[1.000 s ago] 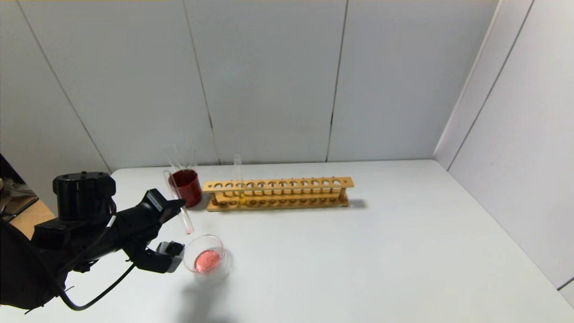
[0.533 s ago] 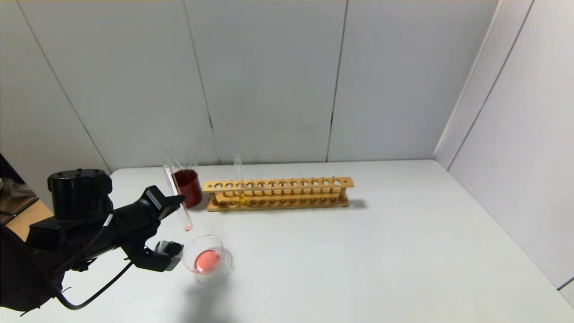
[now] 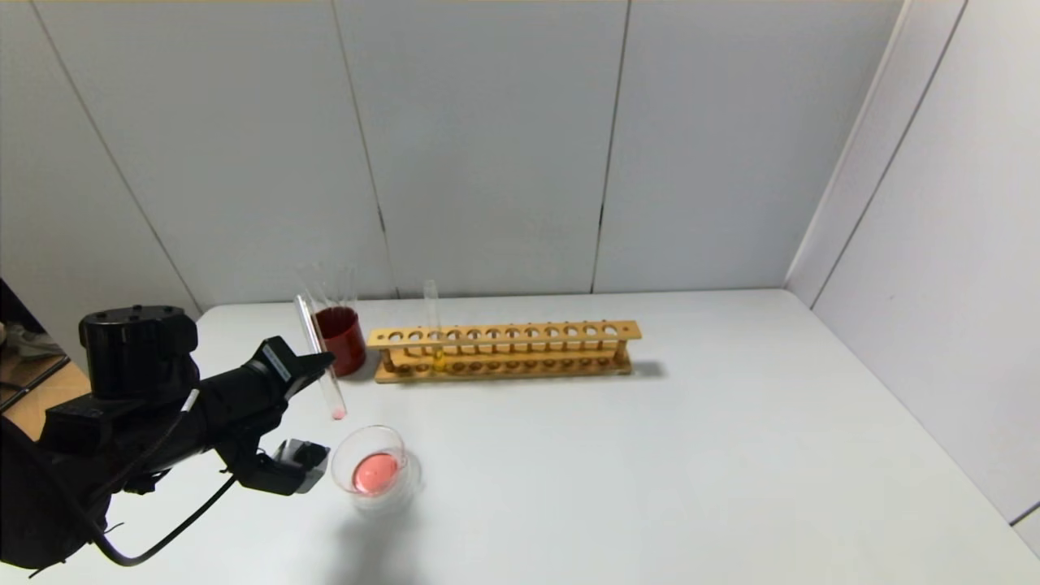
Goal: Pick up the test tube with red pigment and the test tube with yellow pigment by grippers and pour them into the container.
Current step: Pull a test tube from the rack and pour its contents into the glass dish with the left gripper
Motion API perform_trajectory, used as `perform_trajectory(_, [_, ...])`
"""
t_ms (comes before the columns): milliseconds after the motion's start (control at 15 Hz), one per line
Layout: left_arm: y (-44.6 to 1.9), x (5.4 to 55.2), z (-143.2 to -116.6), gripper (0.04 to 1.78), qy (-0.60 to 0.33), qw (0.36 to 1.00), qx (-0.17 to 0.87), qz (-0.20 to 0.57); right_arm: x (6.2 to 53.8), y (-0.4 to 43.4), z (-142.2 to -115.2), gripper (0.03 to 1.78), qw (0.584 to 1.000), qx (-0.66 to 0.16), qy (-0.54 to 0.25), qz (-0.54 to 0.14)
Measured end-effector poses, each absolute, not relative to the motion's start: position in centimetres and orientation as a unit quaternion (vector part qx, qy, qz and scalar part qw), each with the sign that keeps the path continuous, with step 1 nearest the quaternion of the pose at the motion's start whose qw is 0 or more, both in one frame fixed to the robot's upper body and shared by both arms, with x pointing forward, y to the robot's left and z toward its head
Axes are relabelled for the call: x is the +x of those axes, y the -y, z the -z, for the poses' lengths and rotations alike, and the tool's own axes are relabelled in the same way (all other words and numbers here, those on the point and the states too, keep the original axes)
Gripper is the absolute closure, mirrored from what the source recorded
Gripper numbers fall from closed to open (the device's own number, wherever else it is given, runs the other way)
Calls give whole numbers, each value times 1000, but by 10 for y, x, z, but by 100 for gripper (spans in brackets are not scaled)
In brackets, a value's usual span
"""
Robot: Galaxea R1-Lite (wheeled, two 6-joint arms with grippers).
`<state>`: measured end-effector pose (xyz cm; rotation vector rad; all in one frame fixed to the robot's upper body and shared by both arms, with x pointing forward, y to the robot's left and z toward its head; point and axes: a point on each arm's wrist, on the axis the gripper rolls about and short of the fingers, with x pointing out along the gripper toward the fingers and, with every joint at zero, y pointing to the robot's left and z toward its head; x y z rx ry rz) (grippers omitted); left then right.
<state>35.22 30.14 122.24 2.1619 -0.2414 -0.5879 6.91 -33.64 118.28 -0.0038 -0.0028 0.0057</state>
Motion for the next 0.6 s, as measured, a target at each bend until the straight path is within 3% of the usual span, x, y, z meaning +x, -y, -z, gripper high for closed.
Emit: perform_trajectory(600, [-299,352,-1227,151,103,400,883,223,69,336,-1183,6,1000,-2,1,-3])
